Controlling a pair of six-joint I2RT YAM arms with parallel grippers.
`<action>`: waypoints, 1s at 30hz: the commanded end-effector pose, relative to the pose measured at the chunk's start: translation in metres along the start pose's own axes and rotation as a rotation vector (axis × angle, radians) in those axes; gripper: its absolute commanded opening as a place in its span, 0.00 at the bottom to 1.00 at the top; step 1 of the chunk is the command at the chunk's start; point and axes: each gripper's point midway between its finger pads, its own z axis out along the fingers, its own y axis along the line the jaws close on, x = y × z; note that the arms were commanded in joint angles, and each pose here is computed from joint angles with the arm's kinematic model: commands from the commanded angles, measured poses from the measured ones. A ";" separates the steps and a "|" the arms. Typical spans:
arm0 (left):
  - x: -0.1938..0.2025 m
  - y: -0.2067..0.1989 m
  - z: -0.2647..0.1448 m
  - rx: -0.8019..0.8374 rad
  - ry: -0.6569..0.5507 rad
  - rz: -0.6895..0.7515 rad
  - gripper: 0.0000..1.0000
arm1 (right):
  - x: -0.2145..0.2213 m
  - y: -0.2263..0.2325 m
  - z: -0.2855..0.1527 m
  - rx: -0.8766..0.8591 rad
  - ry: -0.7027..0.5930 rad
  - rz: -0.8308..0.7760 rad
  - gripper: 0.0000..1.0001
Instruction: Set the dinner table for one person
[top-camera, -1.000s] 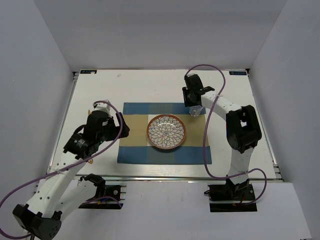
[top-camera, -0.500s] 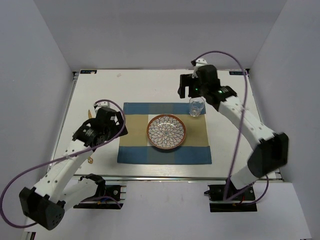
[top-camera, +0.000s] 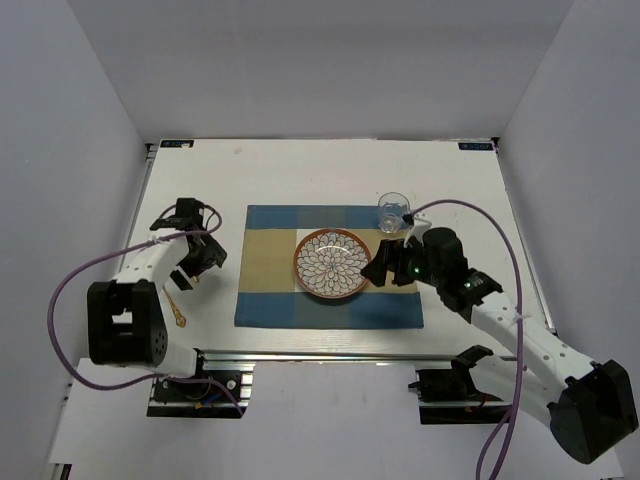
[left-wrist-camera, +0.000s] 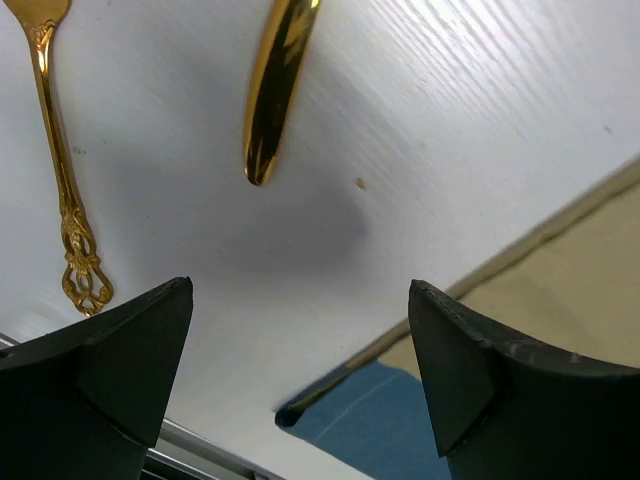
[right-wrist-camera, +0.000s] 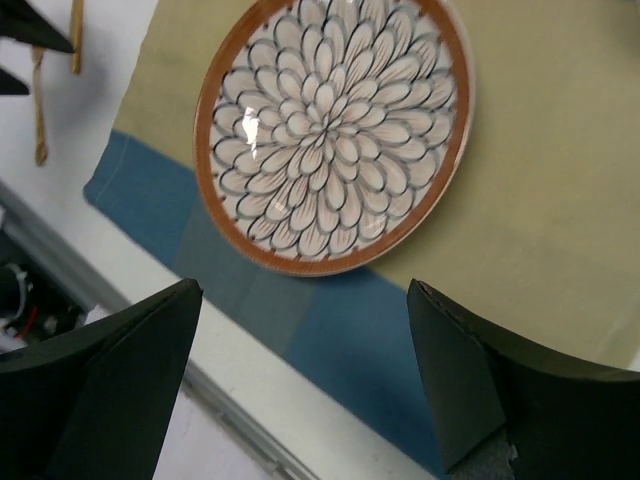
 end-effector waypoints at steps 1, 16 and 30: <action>-0.031 -0.012 -0.003 0.051 -0.039 -0.039 0.98 | -0.020 0.037 -0.003 -0.191 -0.117 0.016 0.89; -0.073 -0.019 0.017 0.138 0.014 0.019 0.92 | 0.000 0.060 -0.002 -0.342 -0.052 -0.016 0.89; -0.059 0.002 0.061 0.071 0.150 0.077 0.77 | -0.001 0.070 -0.010 -0.390 -0.083 0.002 0.89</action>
